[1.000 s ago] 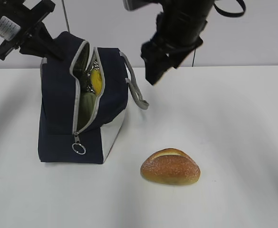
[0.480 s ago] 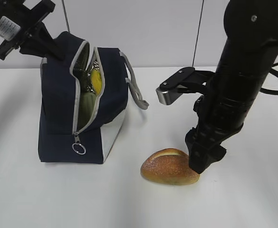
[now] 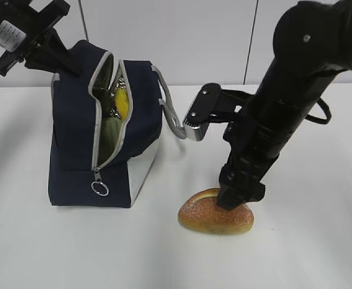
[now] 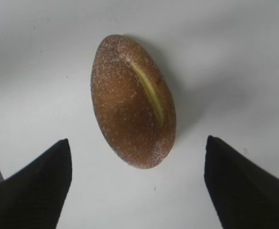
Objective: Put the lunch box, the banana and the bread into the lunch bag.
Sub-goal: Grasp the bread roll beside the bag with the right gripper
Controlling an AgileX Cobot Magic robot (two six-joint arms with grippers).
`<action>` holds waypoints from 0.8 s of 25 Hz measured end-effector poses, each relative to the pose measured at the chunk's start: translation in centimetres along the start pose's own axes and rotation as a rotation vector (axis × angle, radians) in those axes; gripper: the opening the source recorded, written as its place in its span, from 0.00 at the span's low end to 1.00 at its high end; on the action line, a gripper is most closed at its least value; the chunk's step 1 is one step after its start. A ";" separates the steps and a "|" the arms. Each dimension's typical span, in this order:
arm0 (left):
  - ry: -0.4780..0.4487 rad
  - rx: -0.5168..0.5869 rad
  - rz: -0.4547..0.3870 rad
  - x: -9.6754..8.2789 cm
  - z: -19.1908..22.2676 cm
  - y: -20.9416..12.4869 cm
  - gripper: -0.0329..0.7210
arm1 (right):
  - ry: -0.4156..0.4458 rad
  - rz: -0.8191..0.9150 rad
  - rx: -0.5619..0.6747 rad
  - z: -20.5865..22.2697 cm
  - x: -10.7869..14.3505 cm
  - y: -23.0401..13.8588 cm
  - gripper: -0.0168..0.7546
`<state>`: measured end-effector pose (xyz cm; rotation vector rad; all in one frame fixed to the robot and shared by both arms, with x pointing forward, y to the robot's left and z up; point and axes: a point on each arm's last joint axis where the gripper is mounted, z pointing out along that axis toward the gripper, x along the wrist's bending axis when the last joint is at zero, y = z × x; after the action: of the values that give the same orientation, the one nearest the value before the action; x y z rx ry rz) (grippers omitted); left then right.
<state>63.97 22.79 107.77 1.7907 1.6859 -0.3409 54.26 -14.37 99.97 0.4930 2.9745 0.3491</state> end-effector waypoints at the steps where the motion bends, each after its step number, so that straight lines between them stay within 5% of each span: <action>1: 0.000 0.000 0.000 0.0 0.0 0.0 0.04 | 0.007 -0.004 0.003 0.6 -0.1 0.0 0.87; 12: 0.003 0.002 0.006 0.0 0.0 0.0 0.04 | 0.071 -0.041 0.051 6.4 -1.0 0.0 0.87; 20: 0.006 0.003 0.010 0.1 0.0 0.0 0.04 | 0.122 -0.036 0.075 7.0 -0.9 0.1 0.57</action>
<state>63.95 22.84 107.73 1.8033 1.6810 -0.3336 56.08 -13.14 93.26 0.4399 3.1198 0.2751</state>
